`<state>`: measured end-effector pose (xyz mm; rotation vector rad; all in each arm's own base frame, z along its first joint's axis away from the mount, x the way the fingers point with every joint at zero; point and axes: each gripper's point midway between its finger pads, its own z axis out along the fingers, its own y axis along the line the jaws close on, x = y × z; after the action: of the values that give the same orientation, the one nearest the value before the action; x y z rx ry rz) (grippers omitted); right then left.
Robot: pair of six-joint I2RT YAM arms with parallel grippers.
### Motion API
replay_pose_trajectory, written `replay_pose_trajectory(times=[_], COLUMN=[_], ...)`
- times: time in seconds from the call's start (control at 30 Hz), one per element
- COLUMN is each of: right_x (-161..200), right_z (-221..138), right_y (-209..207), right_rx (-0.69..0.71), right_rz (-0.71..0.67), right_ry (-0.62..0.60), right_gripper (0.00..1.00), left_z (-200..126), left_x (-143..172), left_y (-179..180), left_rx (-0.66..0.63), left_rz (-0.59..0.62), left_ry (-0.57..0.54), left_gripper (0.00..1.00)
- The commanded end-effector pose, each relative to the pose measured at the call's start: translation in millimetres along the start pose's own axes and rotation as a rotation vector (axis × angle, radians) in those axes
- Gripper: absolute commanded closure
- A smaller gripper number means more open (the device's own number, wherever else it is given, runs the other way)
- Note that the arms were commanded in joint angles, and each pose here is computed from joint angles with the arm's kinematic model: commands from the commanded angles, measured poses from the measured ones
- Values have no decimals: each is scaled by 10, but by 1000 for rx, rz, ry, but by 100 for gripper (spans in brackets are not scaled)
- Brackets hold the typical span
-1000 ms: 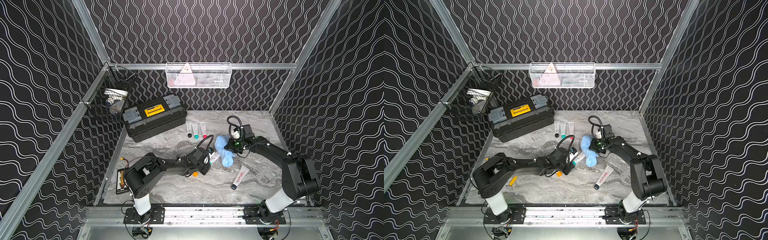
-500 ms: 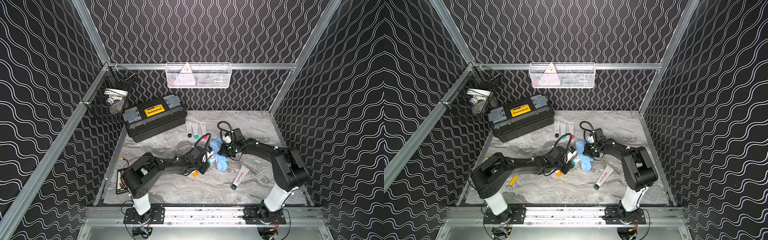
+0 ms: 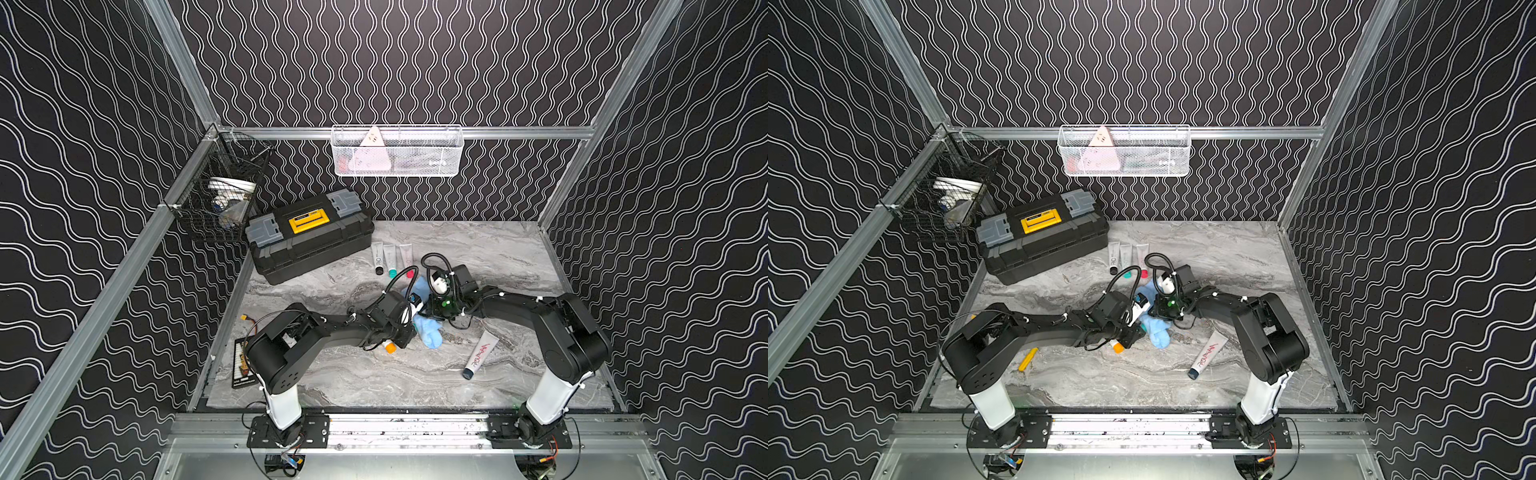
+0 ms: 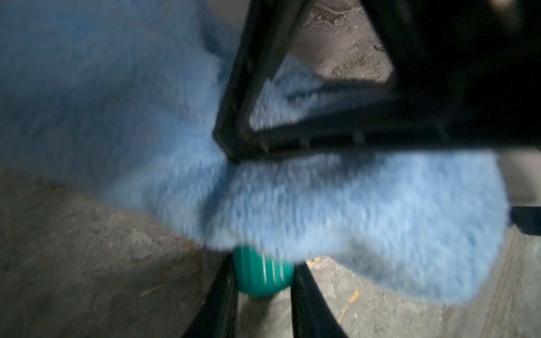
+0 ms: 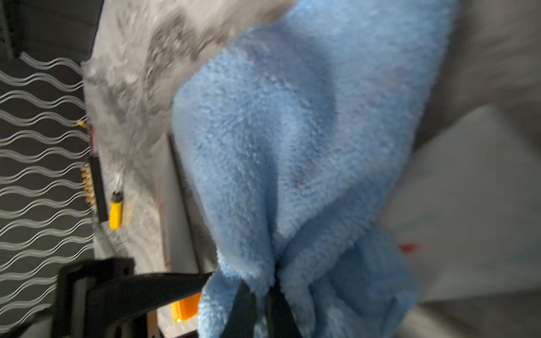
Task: Wipe the surface of the toothpaste tube
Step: Wipe the dirt from the toothpaste tube.
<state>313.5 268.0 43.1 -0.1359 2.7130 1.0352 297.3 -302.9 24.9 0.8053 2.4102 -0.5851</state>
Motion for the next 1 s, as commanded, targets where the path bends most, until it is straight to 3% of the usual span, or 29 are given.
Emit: replay_pose_trajectory(times=[0.0,0.53,0.97], right_x=[163,173,-95], right_z=[21,13,-253], right_y=[202,-207,-966], right_rx=[-84,137,240], right_rz=[11,-22,169], right_ry=[52,47,-59], right_gripper=[100,100,100], left_z=[-14,-50,-74], left_x=[-216,-233,-234], left_y=[-18,3,-21], left_rx=[17,12,24], left_rz=[0,3,10], left_ry=[-88,-98,-102], left_gripper=[74,75,77])
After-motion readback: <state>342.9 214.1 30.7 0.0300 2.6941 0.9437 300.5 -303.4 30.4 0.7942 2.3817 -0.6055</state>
